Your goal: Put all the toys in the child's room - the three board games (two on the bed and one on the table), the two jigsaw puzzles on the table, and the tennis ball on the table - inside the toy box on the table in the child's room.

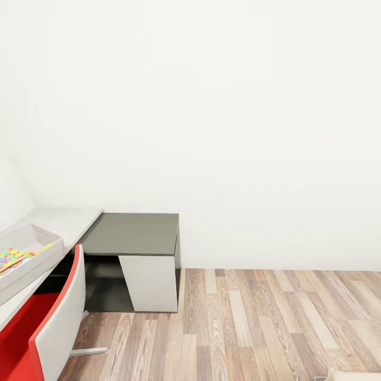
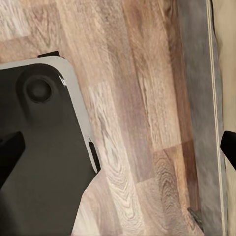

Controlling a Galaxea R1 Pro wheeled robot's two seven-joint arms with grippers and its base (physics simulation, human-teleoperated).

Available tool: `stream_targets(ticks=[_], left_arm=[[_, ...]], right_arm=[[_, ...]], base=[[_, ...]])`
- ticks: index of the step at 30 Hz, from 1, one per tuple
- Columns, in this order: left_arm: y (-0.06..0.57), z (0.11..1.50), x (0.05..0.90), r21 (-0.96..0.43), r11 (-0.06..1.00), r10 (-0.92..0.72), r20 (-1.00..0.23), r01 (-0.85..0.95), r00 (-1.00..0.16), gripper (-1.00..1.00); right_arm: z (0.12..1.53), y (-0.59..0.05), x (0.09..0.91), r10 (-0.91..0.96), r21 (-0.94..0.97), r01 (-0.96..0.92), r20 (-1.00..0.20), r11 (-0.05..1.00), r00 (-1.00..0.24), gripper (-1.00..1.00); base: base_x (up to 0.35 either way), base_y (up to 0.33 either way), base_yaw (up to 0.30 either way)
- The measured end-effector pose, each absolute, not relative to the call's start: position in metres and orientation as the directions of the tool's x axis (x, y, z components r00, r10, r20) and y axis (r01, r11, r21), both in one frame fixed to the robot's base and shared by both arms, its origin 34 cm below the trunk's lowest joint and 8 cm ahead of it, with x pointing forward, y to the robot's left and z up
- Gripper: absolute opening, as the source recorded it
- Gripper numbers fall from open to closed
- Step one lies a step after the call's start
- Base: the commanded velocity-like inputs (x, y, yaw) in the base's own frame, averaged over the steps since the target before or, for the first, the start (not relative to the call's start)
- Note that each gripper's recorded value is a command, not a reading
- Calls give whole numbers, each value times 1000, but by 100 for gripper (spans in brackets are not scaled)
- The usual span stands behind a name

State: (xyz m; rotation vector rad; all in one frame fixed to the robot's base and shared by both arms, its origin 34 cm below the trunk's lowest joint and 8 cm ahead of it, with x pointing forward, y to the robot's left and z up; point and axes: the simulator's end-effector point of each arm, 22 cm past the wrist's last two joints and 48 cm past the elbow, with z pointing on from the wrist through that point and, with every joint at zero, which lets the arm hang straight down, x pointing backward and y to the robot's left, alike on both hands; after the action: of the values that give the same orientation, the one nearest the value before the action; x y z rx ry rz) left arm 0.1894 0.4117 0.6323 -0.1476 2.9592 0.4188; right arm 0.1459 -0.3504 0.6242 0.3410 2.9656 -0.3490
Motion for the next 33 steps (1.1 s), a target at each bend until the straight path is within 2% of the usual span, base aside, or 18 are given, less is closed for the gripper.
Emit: stream_targets(ticks=[10,24,33], left_arm=[[400,630,191,251,959,-87,-173,-129,-981,100],[325,620,192,156,978,-110,-169,-137,-979,100],[312,619,193,140,981,-113,-169,-137,-979,100]], right_arm=[[622,-330,146,218,-191,246,-156,950,-963,100],[621,-321,146,219,-179,245,-153,953,-964,100],[621,-320,146,220,-179,245,-153,953,-964,100]], base=[[0,0,0],[0,0,0],[0,0,0]])
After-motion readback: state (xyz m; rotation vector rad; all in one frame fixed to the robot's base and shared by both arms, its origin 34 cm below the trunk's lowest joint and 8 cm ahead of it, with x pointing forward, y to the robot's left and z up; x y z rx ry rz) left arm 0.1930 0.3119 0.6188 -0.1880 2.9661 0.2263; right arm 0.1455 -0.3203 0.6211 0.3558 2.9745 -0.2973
